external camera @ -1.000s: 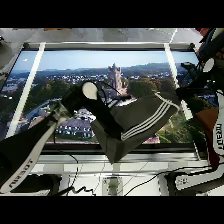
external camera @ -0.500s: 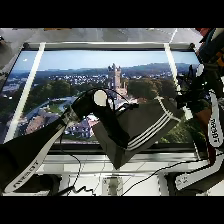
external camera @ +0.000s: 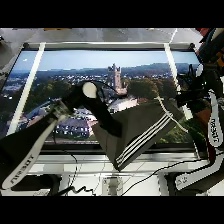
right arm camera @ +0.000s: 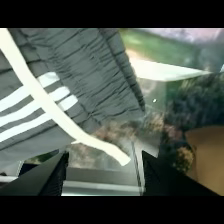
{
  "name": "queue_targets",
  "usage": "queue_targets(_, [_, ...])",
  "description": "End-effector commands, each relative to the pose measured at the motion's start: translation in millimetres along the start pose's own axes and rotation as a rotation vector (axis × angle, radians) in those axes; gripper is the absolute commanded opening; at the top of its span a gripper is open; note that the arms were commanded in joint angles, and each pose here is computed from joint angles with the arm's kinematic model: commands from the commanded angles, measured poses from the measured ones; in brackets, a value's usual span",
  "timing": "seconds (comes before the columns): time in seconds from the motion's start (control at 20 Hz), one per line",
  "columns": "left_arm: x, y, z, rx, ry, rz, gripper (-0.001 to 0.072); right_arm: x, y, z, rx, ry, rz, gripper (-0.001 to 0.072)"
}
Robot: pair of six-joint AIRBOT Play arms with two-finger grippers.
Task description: Fold the clothes and pants, and hang the long-sleeved shirts on hangers.
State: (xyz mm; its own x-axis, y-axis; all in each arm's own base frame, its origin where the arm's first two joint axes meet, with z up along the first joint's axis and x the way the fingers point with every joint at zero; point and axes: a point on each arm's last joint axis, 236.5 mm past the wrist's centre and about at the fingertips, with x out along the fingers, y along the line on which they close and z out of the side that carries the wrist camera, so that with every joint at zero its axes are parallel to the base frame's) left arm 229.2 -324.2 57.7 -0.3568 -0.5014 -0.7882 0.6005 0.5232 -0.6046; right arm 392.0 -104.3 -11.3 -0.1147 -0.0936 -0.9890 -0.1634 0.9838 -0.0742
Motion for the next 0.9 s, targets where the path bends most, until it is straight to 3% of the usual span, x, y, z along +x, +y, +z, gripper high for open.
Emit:
queue_targets(0.0, [-39.4, 64.3, 6.0, -0.131, -0.167, 0.097, 0.0464, -0.1, -1.6, 7.2, -0.001, -0.029, -0.008, 0.0515])
queue_targets(0.2, [-9.1, 122.2, -29.5, -0.382, -0.328, 0.114, 0.0477, -0.3, -2.5, 12.8, -0.001, -0.053, -0.012, 0.0525])
queue_targets(0.25, [5.2, 130.1, -39.1, -0.471, -0.353, 0.087, 0.0568, -0.3, -2.5, 12.9, -0.001, -0.053, -0.012, 0.0526])
queue_targets(0.3, [21.6, 132.1, -47.8, -0.535, -0.354, 0.047, 0.072, -0.2, -2.5, 12.9, -0.001, -0.053, -0.012, 0.0525])
queue_targets(0.45, [56.1, 136.6, -56.6, -0.651, -0.348, -0.02, 0.071, -0.3, -2.5, 12.9, 0.0, -0.053, -0.012, 0.0525])
queue_targets(0.7, [83.0, 151.5, -35.1, -0.704, -0.395, -0.061, 0.0705, -0.3, -2.6, 13.2, 0.005, -0.054, -0.013, 0.0525])
queue_targets(0.75, [84.2, 153.6, -28.9, -0.707, -0.418, -0.076, 0.0661, -0.4, -2.8, 13.7, 0.005, -0.057, -0.014, 0.0525])
queue_targets(0.85, [83.2, 164.7, -21.7, -0.715, -0.462, -0.055, 0.0387, -0.5, -3.5, 15.8, 0.005, -0.066, -0.016, 0.0525])
